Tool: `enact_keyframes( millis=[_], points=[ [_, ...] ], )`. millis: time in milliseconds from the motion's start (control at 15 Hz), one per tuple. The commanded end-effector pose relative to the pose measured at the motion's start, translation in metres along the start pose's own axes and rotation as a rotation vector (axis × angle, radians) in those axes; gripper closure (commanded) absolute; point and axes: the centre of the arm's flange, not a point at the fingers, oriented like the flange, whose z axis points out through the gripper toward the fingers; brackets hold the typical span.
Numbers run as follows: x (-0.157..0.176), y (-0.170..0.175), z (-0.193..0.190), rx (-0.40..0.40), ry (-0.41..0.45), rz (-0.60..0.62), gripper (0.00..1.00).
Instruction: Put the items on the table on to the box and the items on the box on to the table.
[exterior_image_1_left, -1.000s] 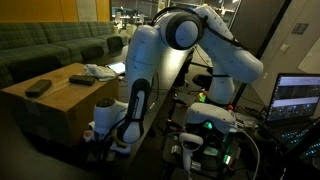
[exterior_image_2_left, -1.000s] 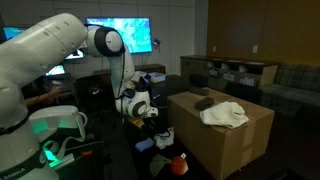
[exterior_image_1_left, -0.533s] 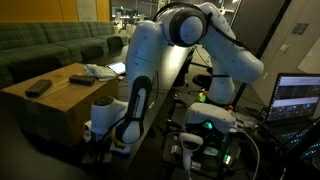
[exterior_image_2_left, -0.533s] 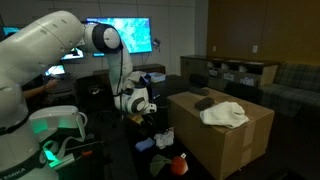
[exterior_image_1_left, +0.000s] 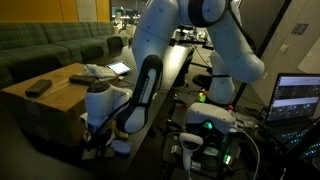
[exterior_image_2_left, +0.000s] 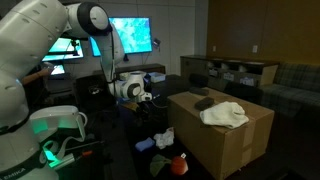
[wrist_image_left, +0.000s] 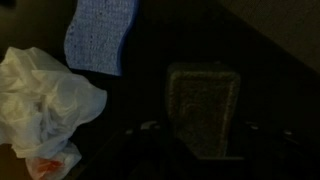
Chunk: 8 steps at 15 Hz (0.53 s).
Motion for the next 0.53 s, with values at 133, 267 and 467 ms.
enact_keyframes(
  millis=[133,267,467],
  points=[
    [-0.019,-0.021,-0.091,-0.082,-0.021,-0.008,0.69],
    [-0.02,-0.024,-0.116,-0.113,-0.007,0.005,0.69],
    [-0.018,-0.023,-0.154,-0.164,0.027,0.037,0.69]
  ],
)
